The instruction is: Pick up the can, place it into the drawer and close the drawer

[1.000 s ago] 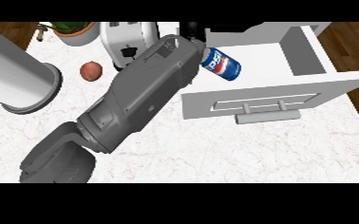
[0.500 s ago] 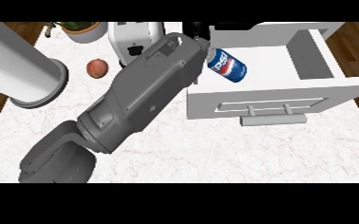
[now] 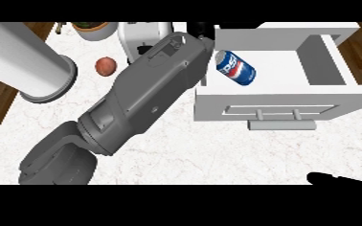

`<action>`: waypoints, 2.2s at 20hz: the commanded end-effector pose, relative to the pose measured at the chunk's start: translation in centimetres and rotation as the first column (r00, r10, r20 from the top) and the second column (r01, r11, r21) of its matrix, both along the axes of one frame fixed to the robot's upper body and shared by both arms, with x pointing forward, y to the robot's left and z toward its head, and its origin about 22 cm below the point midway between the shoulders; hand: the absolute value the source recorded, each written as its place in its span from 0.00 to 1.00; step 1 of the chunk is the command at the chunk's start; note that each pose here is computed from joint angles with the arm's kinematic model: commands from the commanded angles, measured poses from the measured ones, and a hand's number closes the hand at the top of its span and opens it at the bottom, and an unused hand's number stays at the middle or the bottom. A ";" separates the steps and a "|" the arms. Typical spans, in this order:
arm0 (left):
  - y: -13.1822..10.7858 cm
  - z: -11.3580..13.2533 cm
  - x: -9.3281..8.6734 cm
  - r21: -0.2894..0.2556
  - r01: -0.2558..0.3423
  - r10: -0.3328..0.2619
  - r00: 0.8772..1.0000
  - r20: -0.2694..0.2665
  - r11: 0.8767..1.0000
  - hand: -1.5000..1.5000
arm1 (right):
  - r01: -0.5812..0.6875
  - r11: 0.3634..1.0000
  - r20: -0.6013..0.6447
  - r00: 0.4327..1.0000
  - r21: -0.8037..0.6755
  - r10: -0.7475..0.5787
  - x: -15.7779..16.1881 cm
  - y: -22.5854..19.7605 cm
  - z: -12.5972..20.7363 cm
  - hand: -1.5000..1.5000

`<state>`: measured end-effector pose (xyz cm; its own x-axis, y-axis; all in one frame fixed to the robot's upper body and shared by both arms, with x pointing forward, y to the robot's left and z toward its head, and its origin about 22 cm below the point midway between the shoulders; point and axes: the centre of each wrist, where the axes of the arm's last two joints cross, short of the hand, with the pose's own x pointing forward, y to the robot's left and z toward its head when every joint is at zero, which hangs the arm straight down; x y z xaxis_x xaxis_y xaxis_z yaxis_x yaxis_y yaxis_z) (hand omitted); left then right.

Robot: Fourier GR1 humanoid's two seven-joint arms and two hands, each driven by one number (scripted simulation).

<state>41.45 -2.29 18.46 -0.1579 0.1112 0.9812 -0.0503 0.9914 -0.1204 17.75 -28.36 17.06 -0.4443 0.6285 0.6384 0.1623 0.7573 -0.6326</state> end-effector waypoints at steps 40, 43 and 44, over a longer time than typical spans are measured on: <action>11.6 2.9 -0.7 0.035 -0.098 0.099 0.995 -0.019 0.995 0.00 | 0.251 0.752 0.084 0.964 -0.610 -0.253 24.4 6.9 -13.4 0.00; 13.0 3.9 -0.2 0.039 -0.099 0.099 0.995 0.004 0.994 0.00 | 0.277 0.750 0.109 0.958 -0.601 -0.267 25.0 7.5 -13.5 0.00; 11.0 3.0 -0.9 0.038 -0.091 0.091 0.996 -0.005 0.995 0.00 | 0.281 0.756 0.121 0.957 -0.591 -0.262 25.4 9.8 -13.0 0.00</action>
<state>41.04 9.39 21.68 -0.1547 0.0607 0.9861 -0.1408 0.9866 -0.0828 42.88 -19.70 5.33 -0.2390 0.9697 0.0497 0.3326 0.1298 -0.9341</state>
